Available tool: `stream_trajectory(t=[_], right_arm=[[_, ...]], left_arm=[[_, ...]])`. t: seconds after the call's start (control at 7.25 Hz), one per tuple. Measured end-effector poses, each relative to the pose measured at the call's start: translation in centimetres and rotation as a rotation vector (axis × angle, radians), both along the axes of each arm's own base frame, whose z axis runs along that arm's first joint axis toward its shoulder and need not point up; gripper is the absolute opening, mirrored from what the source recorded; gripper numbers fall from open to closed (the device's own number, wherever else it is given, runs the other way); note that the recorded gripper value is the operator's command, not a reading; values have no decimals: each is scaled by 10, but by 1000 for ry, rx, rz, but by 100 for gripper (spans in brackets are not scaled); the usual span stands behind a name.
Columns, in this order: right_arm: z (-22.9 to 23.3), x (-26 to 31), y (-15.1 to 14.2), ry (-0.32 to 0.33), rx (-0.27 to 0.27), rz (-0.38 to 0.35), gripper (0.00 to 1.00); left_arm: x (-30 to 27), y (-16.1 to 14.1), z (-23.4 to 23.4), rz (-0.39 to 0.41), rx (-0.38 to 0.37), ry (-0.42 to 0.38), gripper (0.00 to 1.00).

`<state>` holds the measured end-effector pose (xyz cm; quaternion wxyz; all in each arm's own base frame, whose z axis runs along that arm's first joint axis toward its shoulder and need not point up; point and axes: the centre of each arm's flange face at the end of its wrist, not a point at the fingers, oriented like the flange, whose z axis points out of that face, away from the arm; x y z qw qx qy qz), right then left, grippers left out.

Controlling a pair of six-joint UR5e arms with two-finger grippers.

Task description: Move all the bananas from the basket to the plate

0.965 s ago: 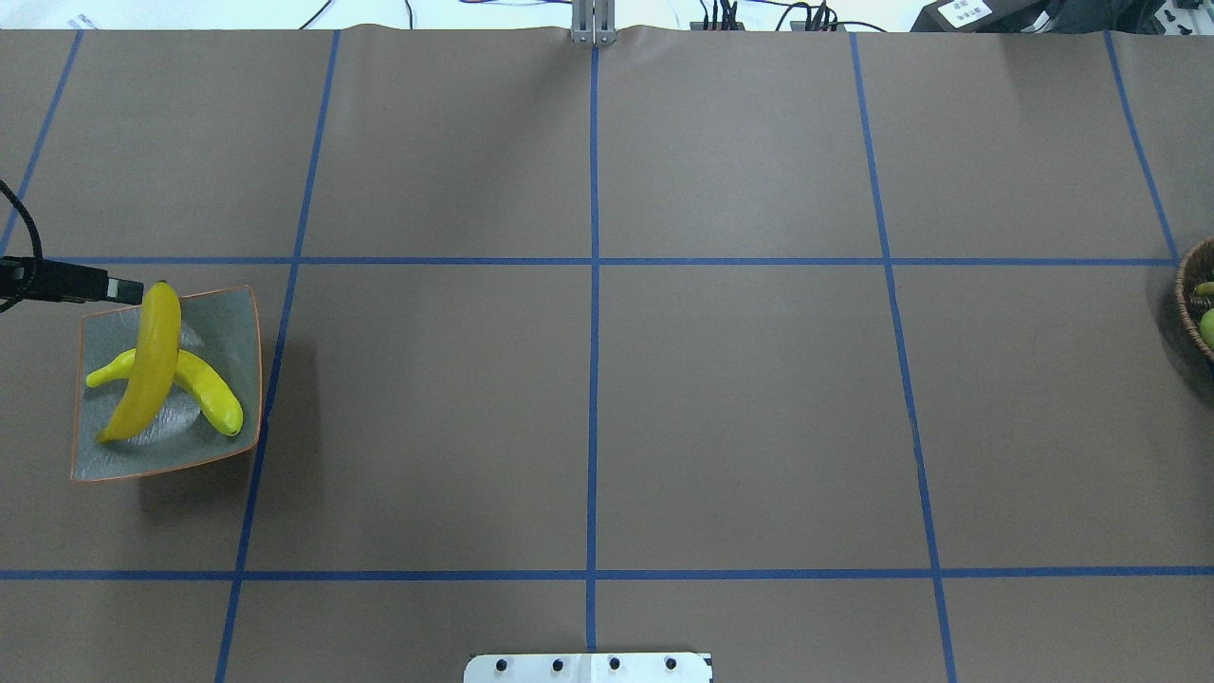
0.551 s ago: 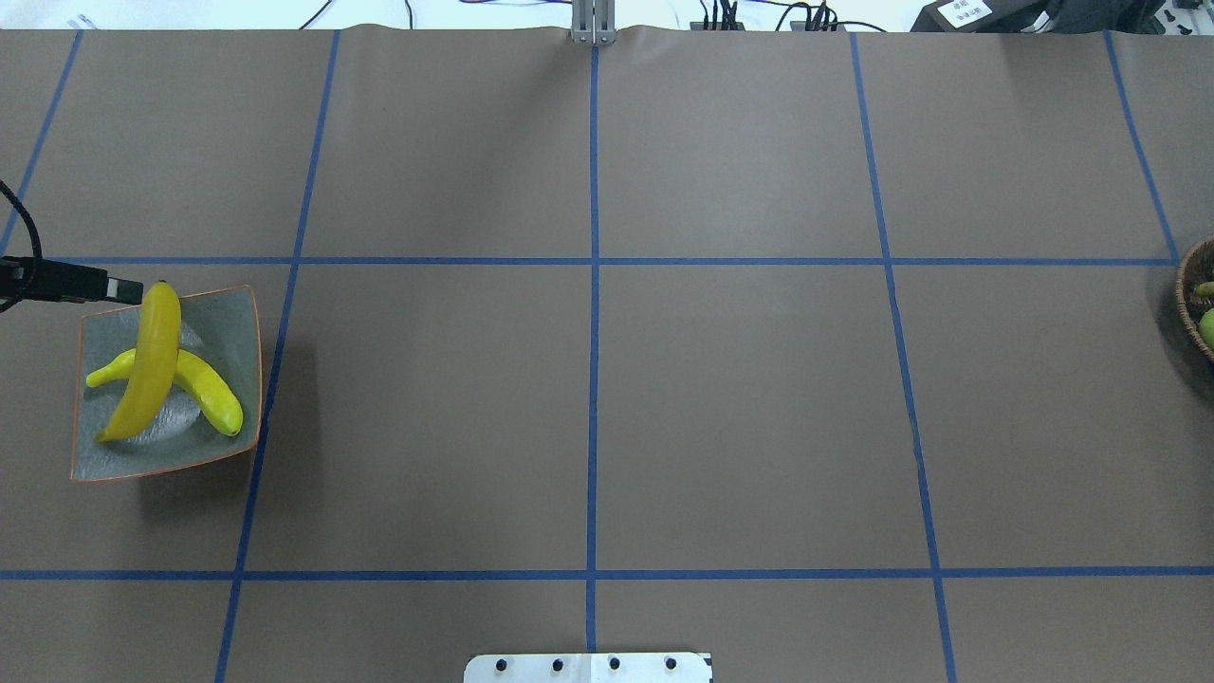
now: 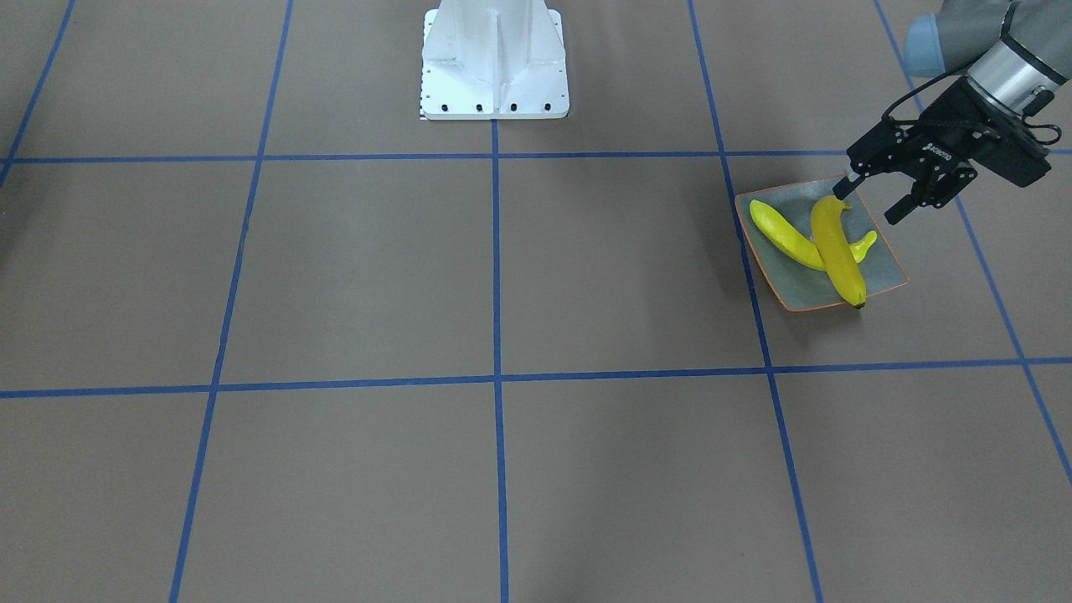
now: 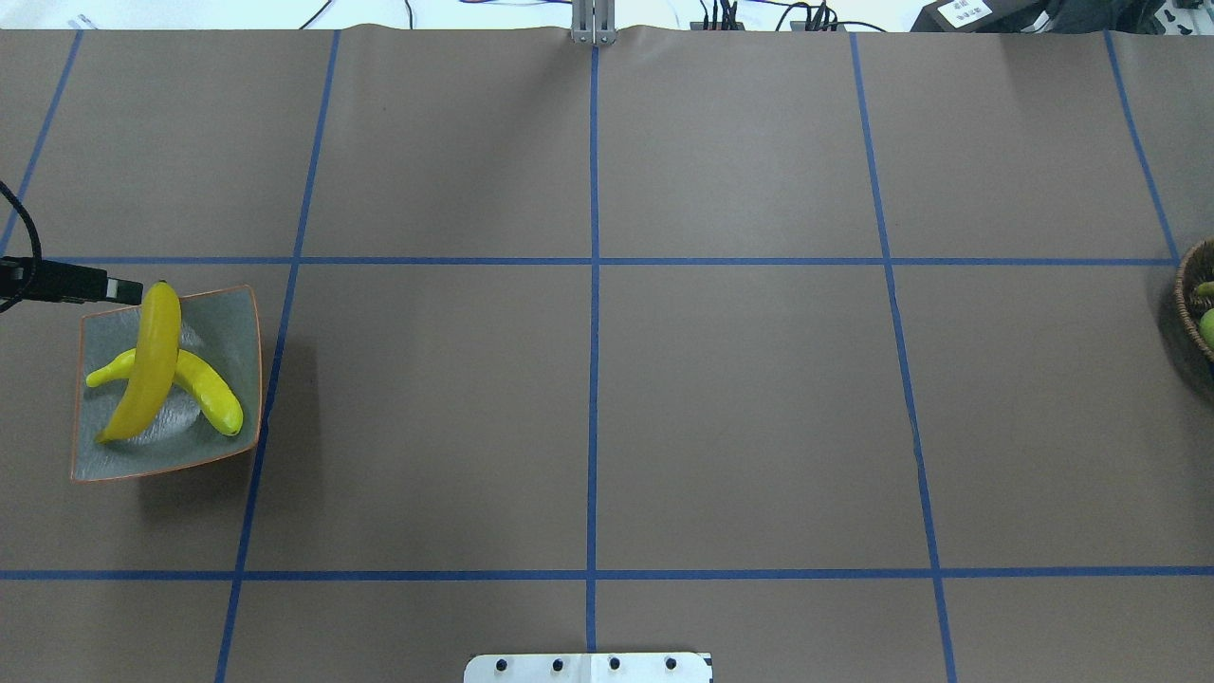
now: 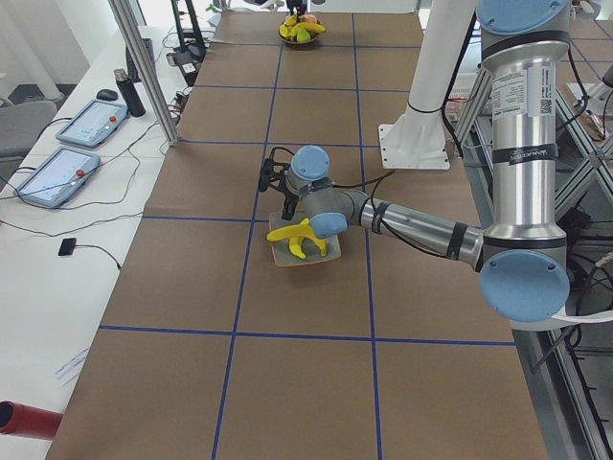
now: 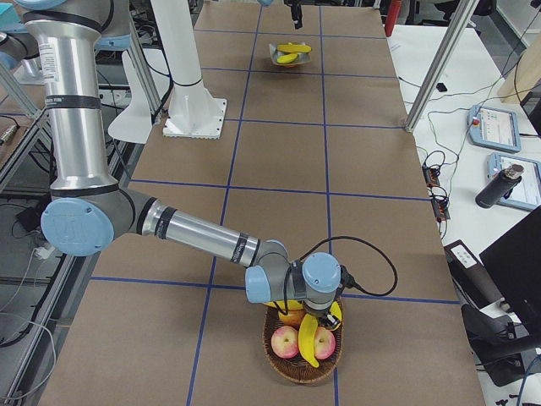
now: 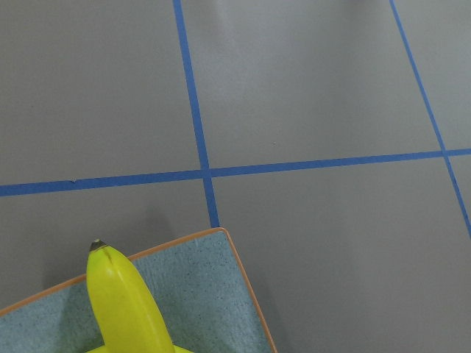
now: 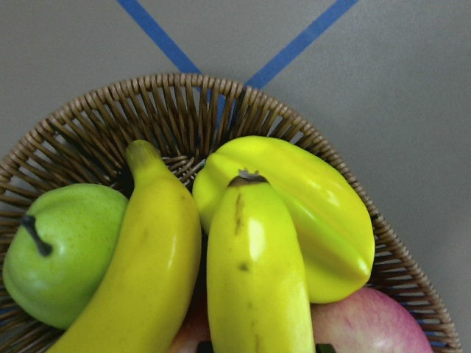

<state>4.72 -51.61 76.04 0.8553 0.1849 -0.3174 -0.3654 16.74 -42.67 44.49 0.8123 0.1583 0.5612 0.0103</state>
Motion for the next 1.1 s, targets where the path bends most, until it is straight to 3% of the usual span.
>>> stream_trajectory(t=[0.41, 0.69, 0.83, 1.1], right_arm=[[-30, 7, -18, -21, 22, 18, 0], [-80, 15, -43, -28, -1, 38, 0], [-103, 15, -58, -35, -20, 69, 0], [-156, 2, -81, -79, -87, 196, 0]], left_arm=[[0, 1, 1, 0, -2, -1, 100], [0, 0, 1, 0, -3, 0, 100], [0, 1, 0, 0, -3, 0, 100], [1, 0, 0, 2, -3, 2, 100]])
